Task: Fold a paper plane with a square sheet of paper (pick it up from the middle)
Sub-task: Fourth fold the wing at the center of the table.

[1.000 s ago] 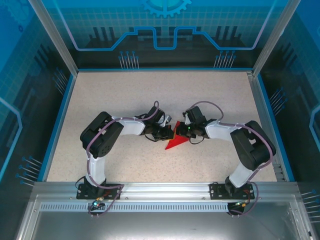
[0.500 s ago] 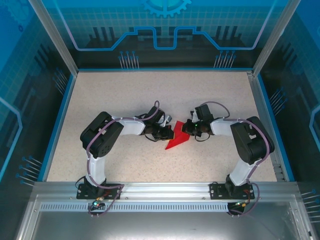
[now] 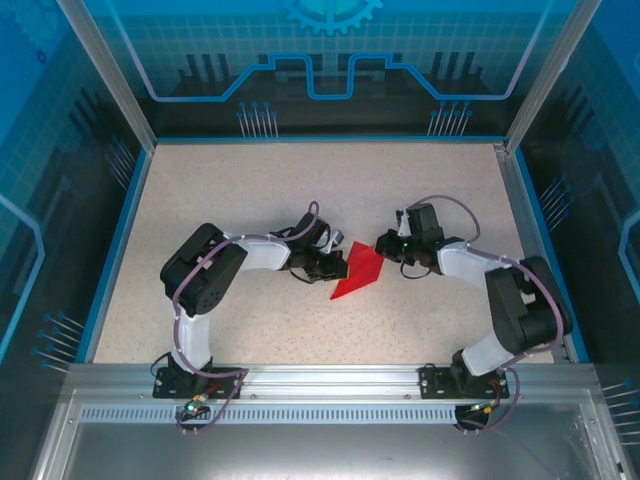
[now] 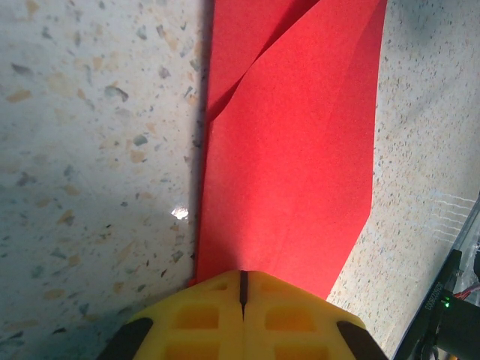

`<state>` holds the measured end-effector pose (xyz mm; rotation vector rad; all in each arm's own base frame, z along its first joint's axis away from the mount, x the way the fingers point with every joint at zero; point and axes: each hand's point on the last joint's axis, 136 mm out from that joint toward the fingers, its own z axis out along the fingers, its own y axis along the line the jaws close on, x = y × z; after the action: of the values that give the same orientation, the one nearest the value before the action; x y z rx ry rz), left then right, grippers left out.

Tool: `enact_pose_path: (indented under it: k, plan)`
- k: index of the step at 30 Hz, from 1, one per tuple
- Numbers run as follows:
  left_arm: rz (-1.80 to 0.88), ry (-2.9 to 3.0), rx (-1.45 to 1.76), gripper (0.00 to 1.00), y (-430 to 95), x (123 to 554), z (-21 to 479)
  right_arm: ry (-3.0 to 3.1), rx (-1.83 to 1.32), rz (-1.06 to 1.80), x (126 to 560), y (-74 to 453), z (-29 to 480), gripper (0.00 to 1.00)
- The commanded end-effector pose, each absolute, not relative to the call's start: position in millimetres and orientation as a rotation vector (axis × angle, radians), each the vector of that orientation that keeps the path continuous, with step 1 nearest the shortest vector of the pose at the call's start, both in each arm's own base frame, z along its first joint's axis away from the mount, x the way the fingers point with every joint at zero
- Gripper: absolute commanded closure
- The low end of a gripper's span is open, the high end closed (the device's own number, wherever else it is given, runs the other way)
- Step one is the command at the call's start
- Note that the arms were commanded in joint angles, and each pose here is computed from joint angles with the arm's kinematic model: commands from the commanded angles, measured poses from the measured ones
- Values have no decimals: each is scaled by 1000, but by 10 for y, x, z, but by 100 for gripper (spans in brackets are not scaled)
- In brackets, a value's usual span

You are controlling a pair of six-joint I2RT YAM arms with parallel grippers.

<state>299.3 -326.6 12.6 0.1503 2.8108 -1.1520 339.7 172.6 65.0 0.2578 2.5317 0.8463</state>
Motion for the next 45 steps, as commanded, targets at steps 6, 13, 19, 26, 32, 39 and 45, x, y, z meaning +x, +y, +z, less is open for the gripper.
enact_pose_path:
  k: [6, 13, 19, 26, 32, 39, 45]
  plan:
    - [-849, 3092, 60, 100, -2824, 2571, -463, 2645, 94, 889, 3276, 2180, 445, 93]
    - [-840, 3102, 55, 100, -2800, 2544, -487, 2704, 164, 869, 3397, 2074, 172, 94]
    - [-841, 3104, 57, 100, -2793, 2532, -488, 2734, 375, 742, 3536, 1614, -38, 94]
    - [-854, 3097, 58, 100, -2806, 2533, -469, 2704, 544, 614, 3722, 1247, -8, 94]
    - [-857, 3090, 57, 100, -2808, 2540, -481, 2575, 520, 582, 3827, 1258, 410, 94]
    - [-861, 3083, 58, 100, -2816, 2539, -476, 2508, 353, 689, 3527, 1626, 703, 93]
    - [-869, 3073, 60, 100, -2847, 2566, -453, 2628, 251, 939, 3115, 2160, 539, 93]
